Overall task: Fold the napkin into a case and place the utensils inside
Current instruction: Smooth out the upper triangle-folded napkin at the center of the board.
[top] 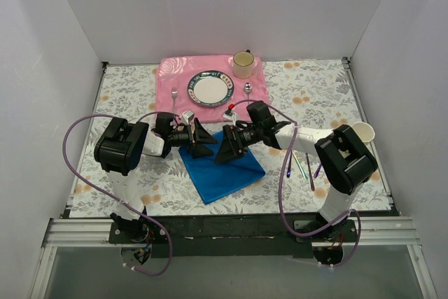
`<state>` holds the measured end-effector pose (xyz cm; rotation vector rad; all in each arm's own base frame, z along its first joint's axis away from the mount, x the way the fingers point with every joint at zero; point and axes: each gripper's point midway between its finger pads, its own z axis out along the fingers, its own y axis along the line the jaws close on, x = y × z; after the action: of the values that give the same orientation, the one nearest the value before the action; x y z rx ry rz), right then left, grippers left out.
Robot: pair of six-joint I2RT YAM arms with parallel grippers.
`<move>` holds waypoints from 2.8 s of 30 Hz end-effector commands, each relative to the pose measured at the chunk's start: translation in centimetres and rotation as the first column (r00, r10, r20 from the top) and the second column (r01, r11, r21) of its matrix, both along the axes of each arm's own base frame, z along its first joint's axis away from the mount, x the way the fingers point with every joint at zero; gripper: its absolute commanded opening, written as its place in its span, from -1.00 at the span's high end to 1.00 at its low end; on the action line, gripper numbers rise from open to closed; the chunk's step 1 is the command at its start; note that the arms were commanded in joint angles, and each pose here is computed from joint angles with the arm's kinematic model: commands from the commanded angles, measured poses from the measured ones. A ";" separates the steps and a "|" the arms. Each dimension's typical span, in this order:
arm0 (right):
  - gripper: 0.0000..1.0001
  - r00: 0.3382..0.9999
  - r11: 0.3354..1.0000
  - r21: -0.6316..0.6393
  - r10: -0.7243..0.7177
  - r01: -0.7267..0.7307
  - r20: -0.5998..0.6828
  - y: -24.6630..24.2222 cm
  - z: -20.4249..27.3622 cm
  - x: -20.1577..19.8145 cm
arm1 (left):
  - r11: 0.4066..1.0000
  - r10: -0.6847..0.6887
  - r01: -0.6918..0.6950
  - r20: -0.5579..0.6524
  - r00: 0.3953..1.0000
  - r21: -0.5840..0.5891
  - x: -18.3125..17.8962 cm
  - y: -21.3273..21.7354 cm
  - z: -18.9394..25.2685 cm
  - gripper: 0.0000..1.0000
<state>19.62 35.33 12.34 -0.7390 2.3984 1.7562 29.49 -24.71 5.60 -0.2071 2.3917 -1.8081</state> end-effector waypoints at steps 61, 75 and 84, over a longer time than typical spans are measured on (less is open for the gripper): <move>-0.84 0.917 0.995 0.017 -0.085 0.100 -0.389 -7.0 -7.4 -2.0 | 0.989 0.104 -0.084 -0.179 0.978 0.120 -0.2 1.8 -5.1 -0.49; -0.25 0.984 0.992 0.112 -0.041 0.061 -0.175 -6.2 -0.2 -1.4 | 0.990 0.101 -0.083 -0.168 0.981 0.114 -0.2 1.8 -4.9 -0.46; 0.38 0.999 0.991 -0.125 -0.048 0.046 -0.013 -8.2 -4.4 -1.1 | 0.990 0.099 -0.081 -0.160 0.982 0.114 -0.2 1.8 -4.7 -0.44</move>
<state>19.79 28.89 11.08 -0.6032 2.3891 1.7686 29.86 -24.41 5.31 -0.2194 2.3995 -1.8232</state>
